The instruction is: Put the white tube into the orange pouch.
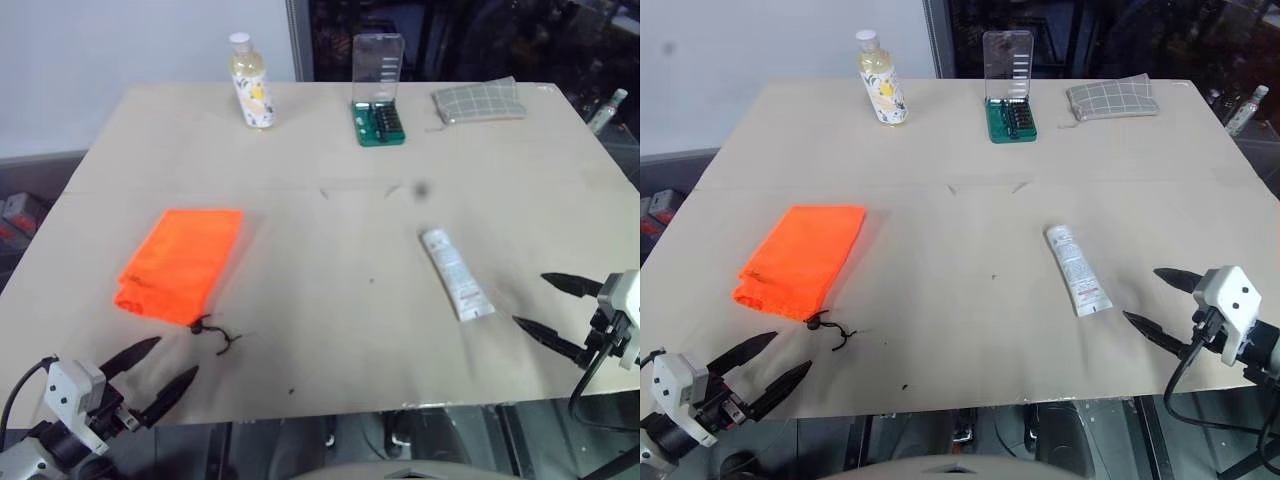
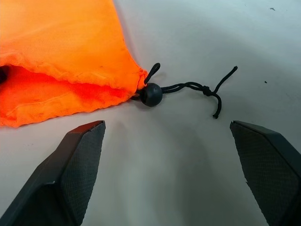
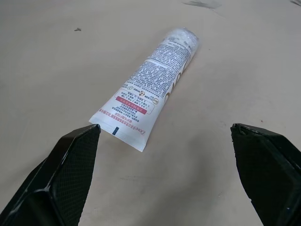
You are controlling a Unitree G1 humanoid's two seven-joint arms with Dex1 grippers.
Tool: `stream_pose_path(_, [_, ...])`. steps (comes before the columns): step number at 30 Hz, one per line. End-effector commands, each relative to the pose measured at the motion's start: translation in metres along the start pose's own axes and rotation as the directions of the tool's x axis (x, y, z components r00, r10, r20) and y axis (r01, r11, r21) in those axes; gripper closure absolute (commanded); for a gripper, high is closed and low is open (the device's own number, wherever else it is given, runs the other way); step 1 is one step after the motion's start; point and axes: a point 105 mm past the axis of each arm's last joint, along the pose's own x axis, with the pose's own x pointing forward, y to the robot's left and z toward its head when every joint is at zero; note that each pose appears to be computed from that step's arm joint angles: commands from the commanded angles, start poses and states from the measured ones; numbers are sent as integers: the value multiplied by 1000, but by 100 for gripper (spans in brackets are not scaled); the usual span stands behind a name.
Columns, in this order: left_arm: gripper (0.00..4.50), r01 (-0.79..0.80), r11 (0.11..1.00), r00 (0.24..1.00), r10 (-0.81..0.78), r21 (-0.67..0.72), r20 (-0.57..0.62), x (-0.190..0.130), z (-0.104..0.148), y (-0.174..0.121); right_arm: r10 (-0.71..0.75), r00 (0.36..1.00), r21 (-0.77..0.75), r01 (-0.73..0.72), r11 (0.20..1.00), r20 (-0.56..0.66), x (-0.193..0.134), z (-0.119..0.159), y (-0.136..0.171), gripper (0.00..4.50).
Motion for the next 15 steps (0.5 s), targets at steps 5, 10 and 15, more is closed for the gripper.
stream_pose_path(5, [8, 8, 1000, 998, -8, 10, 57, 14, 13, -4, 55, 997, -12, -54, 998, 61, 15, 10, 5, 0])
stream_pose_path(10, [8, -10, 998, 999, 7, 62, 51, 5, 19, 9, 109, 982, -46, -103, 994, 153, 30, 28, 14, 0])
stream_pose_path(15, [8, -87, 973, 996, 81, 214, 36, -8, 23, 37, 277, 932, -142, -249, 958, 233, 47, 54, 44, 0])
